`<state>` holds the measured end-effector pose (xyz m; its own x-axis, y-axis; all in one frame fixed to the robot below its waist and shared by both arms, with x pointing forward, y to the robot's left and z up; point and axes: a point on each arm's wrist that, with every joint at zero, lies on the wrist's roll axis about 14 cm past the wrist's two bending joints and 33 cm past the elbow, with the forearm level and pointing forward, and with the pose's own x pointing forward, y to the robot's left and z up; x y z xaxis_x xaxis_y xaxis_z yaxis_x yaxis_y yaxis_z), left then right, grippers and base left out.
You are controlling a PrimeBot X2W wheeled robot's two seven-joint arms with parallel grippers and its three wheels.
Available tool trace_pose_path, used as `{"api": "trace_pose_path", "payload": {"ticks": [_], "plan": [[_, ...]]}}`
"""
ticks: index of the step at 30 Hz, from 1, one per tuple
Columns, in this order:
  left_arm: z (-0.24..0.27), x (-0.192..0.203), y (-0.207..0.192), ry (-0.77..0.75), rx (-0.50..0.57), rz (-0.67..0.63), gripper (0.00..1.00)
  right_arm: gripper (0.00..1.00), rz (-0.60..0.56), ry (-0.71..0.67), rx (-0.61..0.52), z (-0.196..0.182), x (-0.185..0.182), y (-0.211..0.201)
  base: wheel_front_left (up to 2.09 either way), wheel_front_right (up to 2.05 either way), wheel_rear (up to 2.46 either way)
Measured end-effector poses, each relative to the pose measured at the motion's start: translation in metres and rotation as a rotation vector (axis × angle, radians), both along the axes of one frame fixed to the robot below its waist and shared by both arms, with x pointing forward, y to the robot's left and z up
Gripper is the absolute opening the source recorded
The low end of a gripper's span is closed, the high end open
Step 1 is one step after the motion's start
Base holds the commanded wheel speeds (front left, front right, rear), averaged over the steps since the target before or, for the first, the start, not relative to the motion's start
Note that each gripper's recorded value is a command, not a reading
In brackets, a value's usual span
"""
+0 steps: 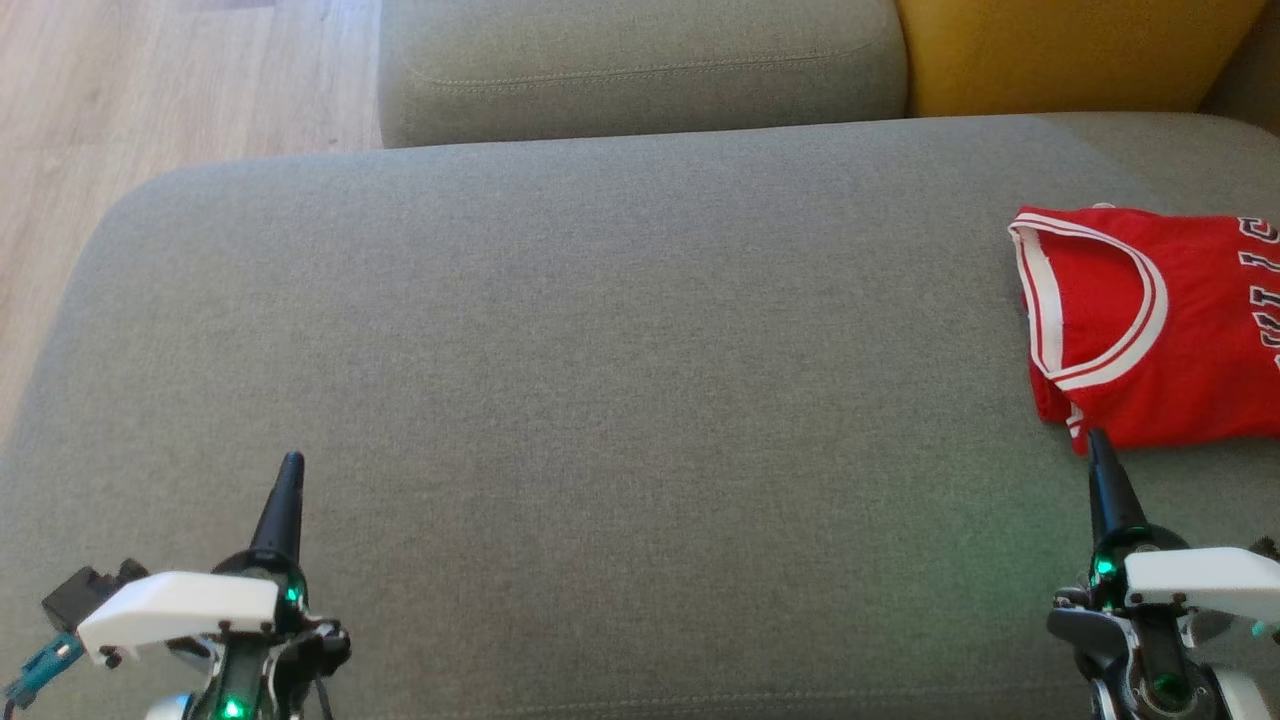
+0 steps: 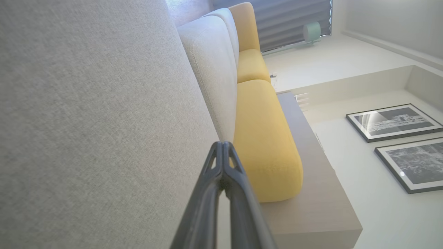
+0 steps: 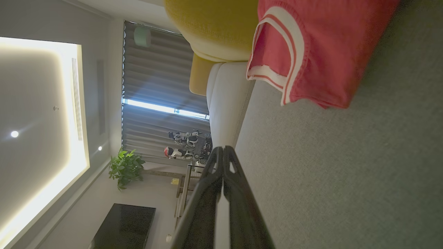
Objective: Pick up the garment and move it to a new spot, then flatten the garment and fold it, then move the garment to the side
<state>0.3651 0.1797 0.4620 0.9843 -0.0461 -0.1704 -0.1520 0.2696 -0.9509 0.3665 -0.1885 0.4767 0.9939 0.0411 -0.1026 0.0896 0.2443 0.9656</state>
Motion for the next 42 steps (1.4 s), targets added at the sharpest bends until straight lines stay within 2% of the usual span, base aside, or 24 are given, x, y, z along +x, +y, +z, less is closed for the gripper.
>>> {"api": "trace_pose_path", "payload": {"ticks": [22,42], "plan": [[0.014,0.008,0.007,-0.061,-0.259,0.049,0.00,0.00,-0.080,-0.014,0.250,0.002,0.007,-0.013,0.00,0.00,0.00],[0.013,0.008,0.011,-0.063,-0.269,0.065,0.00,0.00,-0.086,-0.013,0.256,0.001,0.006,-0.014,0.00,0.00,0.00]]}}
